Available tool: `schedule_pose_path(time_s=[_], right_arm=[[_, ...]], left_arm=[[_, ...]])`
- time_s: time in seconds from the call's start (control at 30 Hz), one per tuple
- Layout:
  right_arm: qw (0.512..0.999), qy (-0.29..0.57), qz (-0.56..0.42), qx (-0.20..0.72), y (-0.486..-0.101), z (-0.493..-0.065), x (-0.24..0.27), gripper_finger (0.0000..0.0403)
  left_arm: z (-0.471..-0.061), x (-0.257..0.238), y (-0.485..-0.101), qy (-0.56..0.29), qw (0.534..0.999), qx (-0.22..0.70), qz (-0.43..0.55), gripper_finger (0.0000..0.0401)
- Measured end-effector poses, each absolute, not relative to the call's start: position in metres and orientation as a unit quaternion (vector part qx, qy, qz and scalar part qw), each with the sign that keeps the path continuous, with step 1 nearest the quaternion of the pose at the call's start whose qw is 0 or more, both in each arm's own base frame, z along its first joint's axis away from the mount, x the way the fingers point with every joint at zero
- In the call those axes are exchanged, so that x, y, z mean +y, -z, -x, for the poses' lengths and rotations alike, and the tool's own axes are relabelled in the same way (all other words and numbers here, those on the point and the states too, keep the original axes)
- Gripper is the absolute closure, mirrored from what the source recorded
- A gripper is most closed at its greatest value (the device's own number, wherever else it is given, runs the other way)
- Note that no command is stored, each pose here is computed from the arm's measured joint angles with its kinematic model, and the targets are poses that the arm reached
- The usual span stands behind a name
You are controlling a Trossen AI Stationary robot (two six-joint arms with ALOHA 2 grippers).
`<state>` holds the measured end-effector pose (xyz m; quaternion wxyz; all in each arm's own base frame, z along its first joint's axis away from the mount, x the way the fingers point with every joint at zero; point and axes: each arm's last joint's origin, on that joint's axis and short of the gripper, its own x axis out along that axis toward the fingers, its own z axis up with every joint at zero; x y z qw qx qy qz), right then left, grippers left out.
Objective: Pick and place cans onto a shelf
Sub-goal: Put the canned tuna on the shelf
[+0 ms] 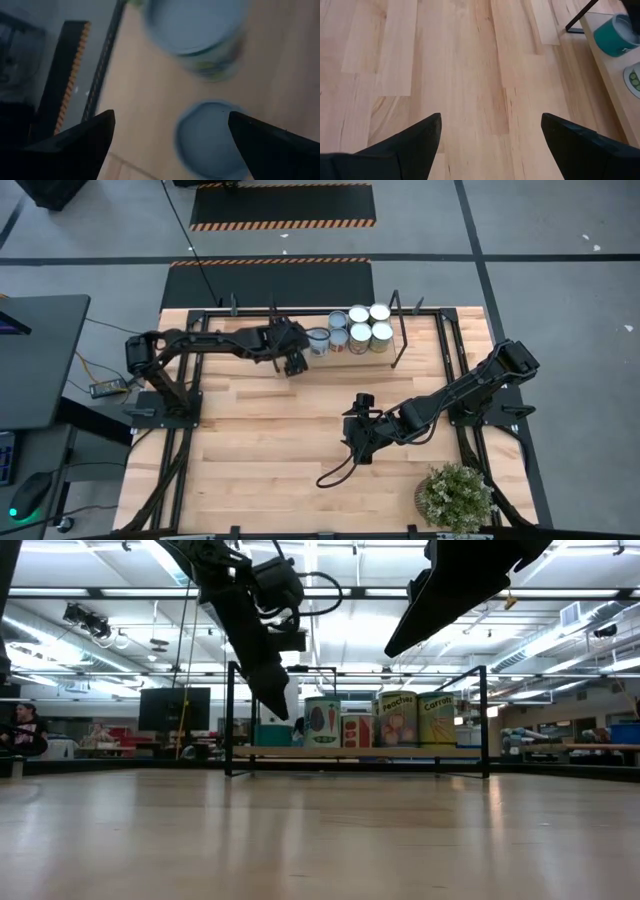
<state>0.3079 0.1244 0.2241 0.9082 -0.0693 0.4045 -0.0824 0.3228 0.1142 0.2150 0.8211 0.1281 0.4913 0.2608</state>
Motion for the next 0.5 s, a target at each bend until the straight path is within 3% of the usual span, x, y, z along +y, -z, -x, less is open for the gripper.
schedule_pose_path(time_s=[0.5], right_arm=[[0.909, 0.080, 0.073, 0.402, -0.225, -0.309, 0.125, 0.0053]], left_arm=[[-0.322, 0.134, -0.201, -0.277, 0.817, 0.498, -0.086, 0.0005]])
